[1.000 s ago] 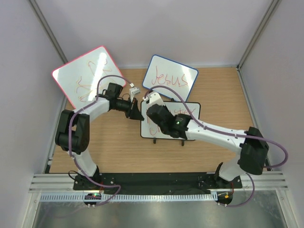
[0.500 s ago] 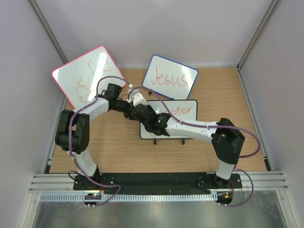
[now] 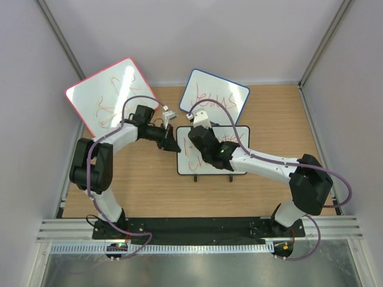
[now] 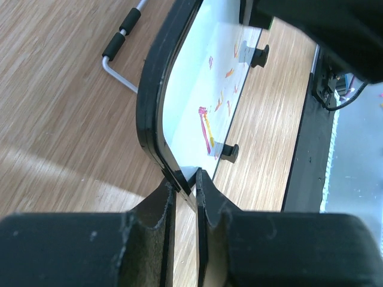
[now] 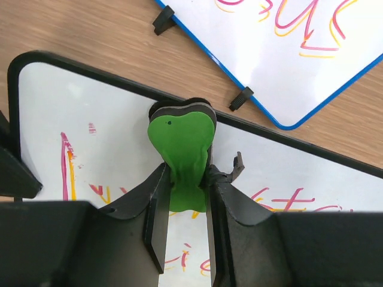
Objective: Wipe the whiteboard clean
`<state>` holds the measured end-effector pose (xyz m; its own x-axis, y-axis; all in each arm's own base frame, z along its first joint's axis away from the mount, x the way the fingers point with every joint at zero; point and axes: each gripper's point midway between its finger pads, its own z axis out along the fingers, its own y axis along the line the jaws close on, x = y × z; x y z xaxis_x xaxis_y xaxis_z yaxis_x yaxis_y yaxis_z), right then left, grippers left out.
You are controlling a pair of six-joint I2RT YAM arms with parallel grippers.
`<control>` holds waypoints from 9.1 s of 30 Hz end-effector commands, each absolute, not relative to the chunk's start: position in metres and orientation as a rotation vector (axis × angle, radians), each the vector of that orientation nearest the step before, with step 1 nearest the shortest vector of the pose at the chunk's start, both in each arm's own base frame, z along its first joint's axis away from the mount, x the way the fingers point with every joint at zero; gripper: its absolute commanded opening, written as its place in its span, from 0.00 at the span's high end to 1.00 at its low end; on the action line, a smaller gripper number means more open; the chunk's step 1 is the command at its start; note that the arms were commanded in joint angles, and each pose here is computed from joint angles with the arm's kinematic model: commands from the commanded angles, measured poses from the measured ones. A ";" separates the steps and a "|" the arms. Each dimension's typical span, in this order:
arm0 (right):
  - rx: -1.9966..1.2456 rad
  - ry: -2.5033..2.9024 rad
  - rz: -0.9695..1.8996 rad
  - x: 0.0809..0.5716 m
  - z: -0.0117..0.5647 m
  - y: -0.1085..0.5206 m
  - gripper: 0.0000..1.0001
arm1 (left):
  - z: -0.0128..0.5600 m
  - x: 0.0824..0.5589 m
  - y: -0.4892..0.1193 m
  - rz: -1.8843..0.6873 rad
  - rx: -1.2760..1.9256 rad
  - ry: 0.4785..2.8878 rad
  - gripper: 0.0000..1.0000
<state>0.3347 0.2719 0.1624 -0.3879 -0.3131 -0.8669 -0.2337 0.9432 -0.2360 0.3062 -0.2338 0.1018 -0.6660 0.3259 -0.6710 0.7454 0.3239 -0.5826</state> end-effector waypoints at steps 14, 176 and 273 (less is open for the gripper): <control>-0.540 1.986 0.005 0.320 0.124 0.368 0.99 | 0.099 0.320 -0.228 -1.097 1.051 2.099 1.00; -1.022 2.184 -0.381 0.246 0.063 0.241 0.99 | 0.108 0.323 -0.226 -1.011 1.090 2.100 1.00; -1.557 1.967 -0.736 0.255 0.070 0.224 0.99 | 0.121 0.331 -0.239 -1.039 1.089 2.080 1.00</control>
<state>0.2493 0.2492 0.0612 -0.1263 -0.9897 -0.0668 -0.7287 0.1382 -0.6708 0.3150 -0.2426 0.1140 -0.5928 0.3896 -0.7049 0.8026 0.3578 -0.4772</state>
